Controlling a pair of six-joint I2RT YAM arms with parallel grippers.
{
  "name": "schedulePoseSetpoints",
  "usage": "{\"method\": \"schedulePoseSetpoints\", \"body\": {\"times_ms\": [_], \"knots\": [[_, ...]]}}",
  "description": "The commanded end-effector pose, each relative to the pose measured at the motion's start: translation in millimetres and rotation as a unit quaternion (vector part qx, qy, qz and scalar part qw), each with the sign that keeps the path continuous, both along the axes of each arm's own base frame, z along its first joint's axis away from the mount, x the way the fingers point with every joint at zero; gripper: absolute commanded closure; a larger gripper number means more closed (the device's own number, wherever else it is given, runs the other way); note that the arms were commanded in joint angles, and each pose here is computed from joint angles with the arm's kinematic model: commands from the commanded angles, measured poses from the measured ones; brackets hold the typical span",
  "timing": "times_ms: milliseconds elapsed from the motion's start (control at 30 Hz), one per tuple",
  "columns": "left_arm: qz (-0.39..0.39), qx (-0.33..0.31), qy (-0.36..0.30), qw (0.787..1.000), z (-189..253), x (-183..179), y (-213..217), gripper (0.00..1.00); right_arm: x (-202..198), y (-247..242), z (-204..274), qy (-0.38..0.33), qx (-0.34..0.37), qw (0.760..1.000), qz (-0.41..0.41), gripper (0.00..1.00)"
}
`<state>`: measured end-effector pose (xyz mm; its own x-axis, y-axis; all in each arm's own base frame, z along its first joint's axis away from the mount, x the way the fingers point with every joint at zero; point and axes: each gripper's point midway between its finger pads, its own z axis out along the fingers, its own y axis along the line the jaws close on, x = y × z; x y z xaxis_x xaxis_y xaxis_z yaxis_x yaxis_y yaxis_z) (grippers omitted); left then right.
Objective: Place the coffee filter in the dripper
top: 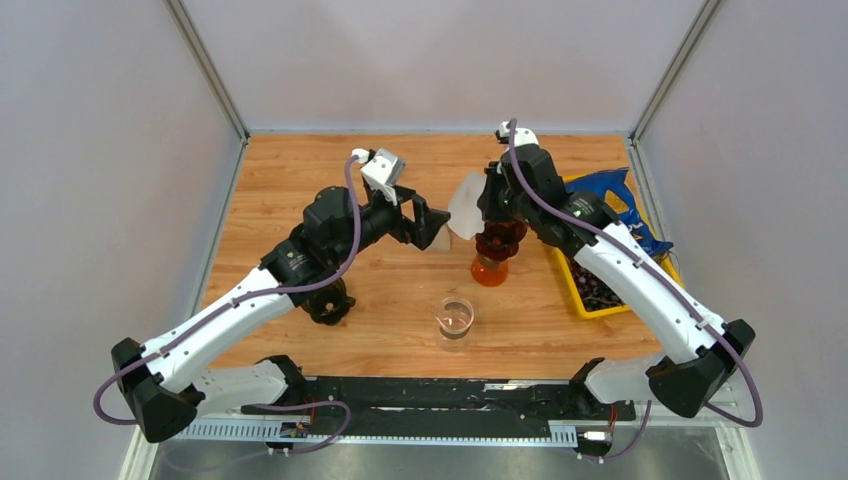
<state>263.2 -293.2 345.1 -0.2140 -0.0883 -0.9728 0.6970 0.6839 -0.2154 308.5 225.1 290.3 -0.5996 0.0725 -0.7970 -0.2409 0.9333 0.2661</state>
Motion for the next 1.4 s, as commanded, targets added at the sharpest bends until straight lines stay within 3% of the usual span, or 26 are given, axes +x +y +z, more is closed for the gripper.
{"method": "schedulePoseSetpoints", "body": {"times_ms": [0, 167, 467, 867, 1367], "knots": [[0.035, -0.018, -0.025, 0.999, 10, 2, 17, 0.0, -20, -20, 31, -0.002, 0.008, 1.0, 0.004, 1.0], [0.108, 0.003, -0.017, 0.994, -6, 17, 39, 0.0, -43, -40, 31, 0.038, -0.015, 0.999, 0.009, 1.0], [0.133, 0.024, -0.011, 0.991, -21, 25, 45, 0.0, -65, -56, 9, 0.121, -0.05, 0.991, 0.041, 1.0], [0.14, 0.044, -0.002, 0.989, -39, 25, 49, 0.0, -35, -74, -36, 0.196, -0.044, 0.979, 0.025, 1.0], [0.146, 0.059, -0.006, 0.987, -49, 26, 53, 0.0, -11, -77, -60, 0.217, -0.066, 0.974, 0.013, 1.0]]}}
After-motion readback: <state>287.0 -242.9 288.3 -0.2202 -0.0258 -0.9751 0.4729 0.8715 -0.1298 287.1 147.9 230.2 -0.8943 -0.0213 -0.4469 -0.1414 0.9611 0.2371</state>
